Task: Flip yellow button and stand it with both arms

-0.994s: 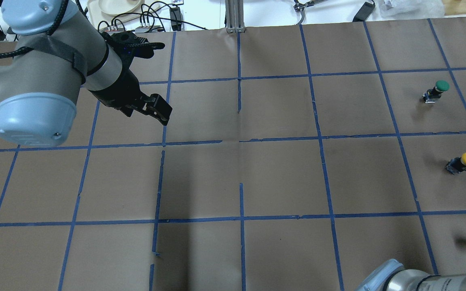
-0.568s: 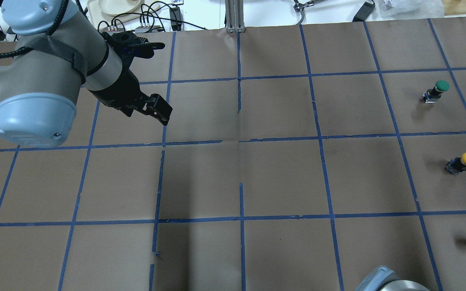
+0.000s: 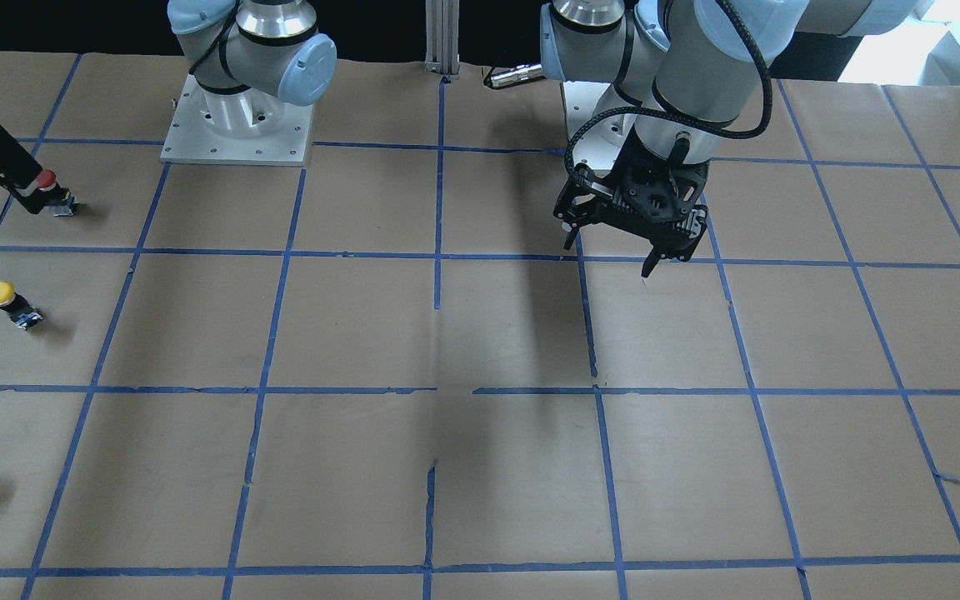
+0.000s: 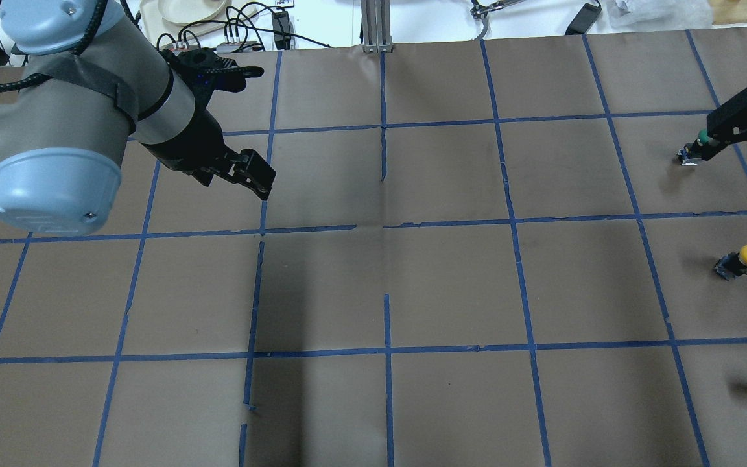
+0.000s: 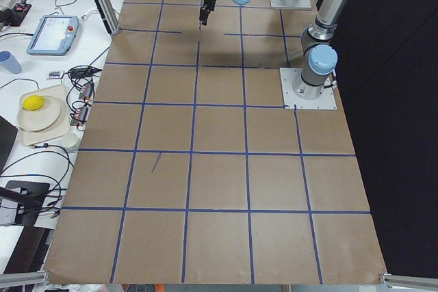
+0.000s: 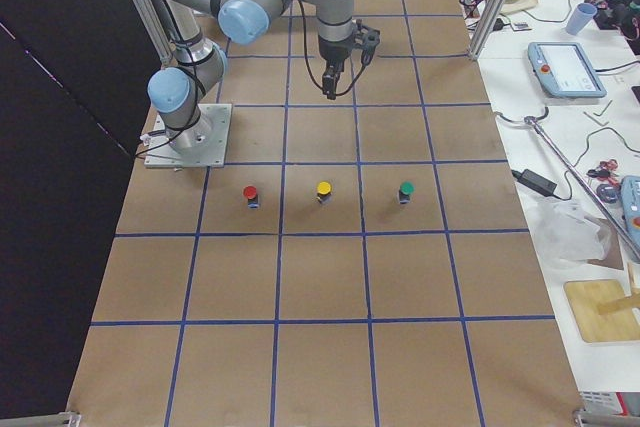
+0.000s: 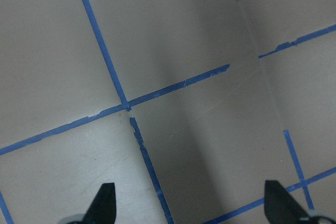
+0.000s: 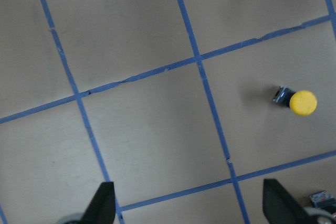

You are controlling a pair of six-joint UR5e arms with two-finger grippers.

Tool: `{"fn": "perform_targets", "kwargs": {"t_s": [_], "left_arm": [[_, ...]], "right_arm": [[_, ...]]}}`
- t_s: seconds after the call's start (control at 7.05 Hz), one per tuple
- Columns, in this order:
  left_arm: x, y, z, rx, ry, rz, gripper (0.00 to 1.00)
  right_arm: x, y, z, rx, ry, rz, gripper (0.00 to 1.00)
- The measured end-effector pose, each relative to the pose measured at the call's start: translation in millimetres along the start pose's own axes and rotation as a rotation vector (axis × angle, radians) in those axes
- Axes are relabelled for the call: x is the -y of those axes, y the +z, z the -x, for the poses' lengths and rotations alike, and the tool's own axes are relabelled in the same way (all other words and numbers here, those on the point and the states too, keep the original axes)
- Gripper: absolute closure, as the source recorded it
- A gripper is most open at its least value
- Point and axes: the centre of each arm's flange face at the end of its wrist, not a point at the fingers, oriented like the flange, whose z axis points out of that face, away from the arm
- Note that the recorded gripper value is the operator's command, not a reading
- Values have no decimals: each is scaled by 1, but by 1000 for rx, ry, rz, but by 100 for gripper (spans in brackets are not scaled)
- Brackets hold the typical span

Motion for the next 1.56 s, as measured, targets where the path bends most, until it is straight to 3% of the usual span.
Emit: {"fn": "perform_targets", "kwargs": {"t_s": [0.28,0.43,0.99,1.56], "left_arm": [[0,0,0,0,2,0,0],[0,0,0,0,3,-1,0],[0,-1,1,0,5,-3,0],[0,-1,1,-1,6,-3,0]], "right_arm": [[-19,-34,63,0,107,44,0],[-30,-36,94,-2,115,64,0],[-54,-4,180,-59,57,107,0],[-62,21,187,-93,26,99,0]]}}
